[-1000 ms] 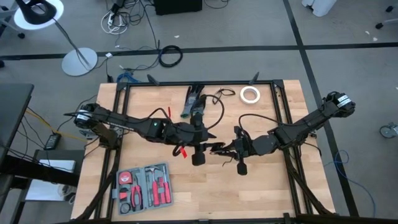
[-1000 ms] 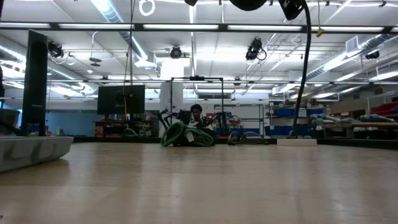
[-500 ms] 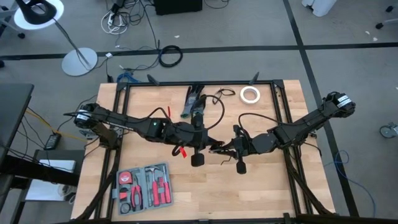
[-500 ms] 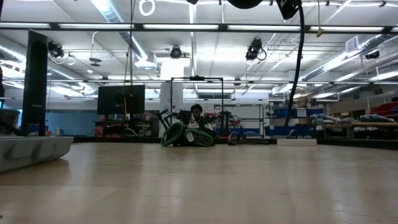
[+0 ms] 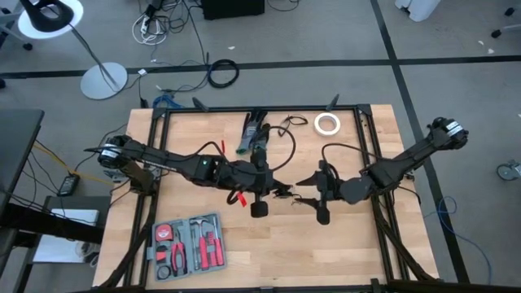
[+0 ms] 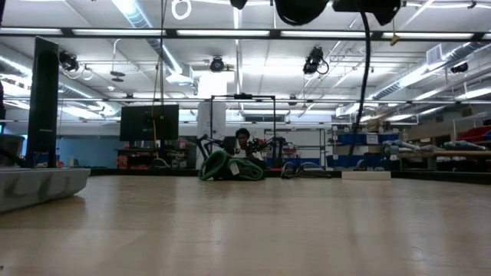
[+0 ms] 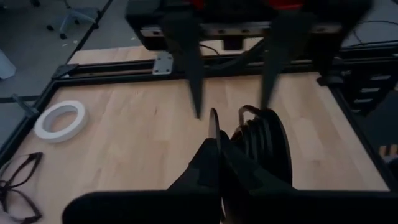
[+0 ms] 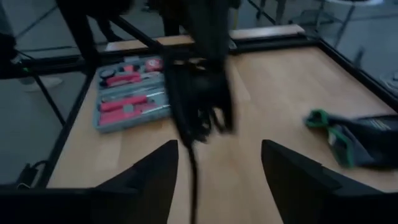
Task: Coil cords
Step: Coil the black wire into a spool
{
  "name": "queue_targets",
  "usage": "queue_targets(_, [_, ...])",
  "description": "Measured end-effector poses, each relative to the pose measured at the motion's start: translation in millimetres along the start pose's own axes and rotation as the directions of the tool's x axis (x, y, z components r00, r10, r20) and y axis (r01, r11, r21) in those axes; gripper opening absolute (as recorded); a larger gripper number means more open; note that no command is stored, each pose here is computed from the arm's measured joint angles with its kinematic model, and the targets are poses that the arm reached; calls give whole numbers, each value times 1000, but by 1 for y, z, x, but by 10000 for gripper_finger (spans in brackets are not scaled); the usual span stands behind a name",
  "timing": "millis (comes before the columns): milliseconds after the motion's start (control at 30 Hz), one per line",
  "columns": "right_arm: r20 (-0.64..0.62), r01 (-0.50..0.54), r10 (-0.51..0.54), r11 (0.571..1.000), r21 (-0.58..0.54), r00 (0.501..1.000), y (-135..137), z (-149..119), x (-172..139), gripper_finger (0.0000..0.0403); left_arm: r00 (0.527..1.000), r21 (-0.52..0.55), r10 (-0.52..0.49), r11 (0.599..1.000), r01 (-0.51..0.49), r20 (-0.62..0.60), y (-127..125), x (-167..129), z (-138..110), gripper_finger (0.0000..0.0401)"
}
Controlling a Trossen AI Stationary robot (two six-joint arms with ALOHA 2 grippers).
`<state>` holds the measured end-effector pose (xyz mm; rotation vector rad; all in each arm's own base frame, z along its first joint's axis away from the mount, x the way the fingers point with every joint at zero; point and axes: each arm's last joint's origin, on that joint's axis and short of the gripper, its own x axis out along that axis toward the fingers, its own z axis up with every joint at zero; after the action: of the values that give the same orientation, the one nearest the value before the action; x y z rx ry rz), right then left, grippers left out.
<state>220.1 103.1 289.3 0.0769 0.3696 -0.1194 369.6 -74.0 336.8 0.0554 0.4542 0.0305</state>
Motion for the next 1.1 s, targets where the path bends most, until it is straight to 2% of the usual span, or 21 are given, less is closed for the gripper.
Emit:
queue_targets(200, [-52, 41, -40, 999, 21, 998, -1, -7, -19, 222, 1000, -3, -6, 1000, 6, 9, -1, 0, 1, 0])
queue_targets(400, [-50, 3, -2, 1000, 10, 999, 8, -10, -28, 194, 999, -12, -1, 1000, 2, 45, -1, -1, 5, 0])
queue_targets(900, [-68, -16, 19, 999, 37, 997, 20, -18, -30, 131, 992, -29, -3, 1000, 7, 126, -1, -2, 13, 0])
queue_targets(1100, [-80, 16, -14, 1000, 21, 997, 24, -27, -25, 107, 985, -27, -5, 1000, 9, 171, -1, -3, 18, 0])
